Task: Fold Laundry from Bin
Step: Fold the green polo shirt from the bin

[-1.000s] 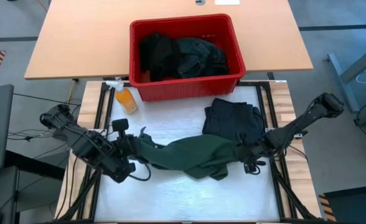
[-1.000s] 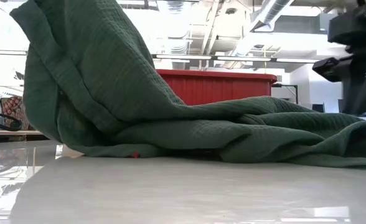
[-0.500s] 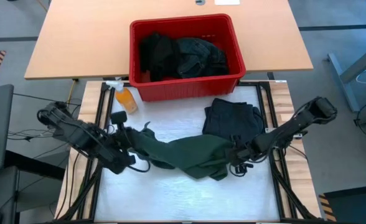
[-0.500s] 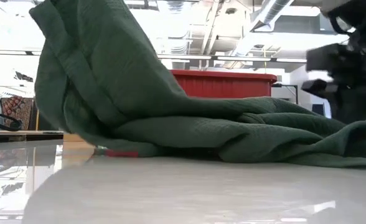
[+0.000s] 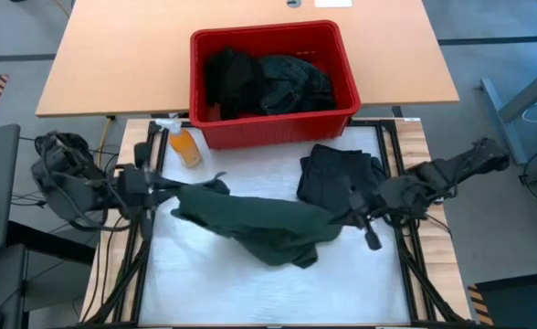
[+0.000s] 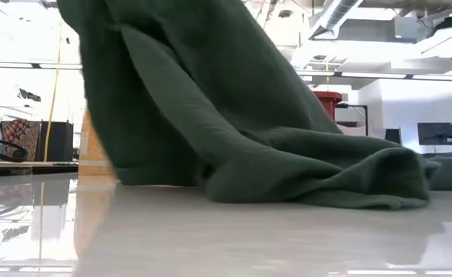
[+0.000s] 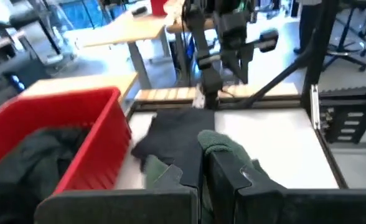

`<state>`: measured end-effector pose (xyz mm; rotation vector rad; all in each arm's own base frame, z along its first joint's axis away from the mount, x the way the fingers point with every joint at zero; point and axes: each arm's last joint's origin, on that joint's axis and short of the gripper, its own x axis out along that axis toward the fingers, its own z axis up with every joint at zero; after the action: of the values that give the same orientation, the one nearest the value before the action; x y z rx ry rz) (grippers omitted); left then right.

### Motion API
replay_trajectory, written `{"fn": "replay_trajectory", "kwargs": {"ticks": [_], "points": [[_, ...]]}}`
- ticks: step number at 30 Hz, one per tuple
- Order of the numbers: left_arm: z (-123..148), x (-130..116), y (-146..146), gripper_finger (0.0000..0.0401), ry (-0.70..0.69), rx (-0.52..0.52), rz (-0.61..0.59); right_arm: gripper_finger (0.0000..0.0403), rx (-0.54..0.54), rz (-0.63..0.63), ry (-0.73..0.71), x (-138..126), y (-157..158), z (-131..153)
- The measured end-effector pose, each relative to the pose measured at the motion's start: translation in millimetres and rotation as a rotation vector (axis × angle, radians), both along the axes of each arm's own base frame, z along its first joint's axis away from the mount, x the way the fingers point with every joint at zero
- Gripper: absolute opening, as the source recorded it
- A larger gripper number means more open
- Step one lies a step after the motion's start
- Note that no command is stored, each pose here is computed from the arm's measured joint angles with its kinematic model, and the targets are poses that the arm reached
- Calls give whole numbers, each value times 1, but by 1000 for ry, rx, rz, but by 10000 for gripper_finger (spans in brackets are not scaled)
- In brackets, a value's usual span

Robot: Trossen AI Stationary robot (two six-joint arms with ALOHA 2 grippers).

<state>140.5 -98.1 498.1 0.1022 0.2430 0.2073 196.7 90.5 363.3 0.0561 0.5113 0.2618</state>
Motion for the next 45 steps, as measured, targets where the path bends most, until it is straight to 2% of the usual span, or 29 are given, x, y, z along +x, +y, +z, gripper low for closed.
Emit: {"fn": "replay_trajectory", "kwargs": {"ticks": [6,9,13,16,22,26,28,30,33,34,39,45], "points": [[-8,3,-2,0,55,61,24,96,-154,39,233,25,12,-58],[-10,5,-4,0,73,80,22,138,-228,65,265,40,18,-72],[-10,6,-4,0,75,93,22,194,-336,102,399,62,26,-111],[-10,6,-4,0,78,98,20,222,-368,91,468,77,25,-133],[-12,5,-4,0,93,111,19,223,-385,17,590,97,23,-175],[-12,5,-4,0,95,106,19,197,-385,-1,603,106,26,-191],[-13,4,-3,0,100,101,22,170,-381,-18,605,106,29,-195],[-14,4,-3,0,102,89,27,127,-369,-29,598,107,30,-195],[-14,4,-3,0,107,81,29,39,-368,-22,596,103,32,-190],[-15,4,-3,0,106,78,30,23,-360,-19,582,102,32,-185],[-14,4,-3,0,99,72,35,23,-258,-41,473,88,27,-134],[-10,1,0,0,72,65,49,18,-101,70,268,43,17,-37]]}}
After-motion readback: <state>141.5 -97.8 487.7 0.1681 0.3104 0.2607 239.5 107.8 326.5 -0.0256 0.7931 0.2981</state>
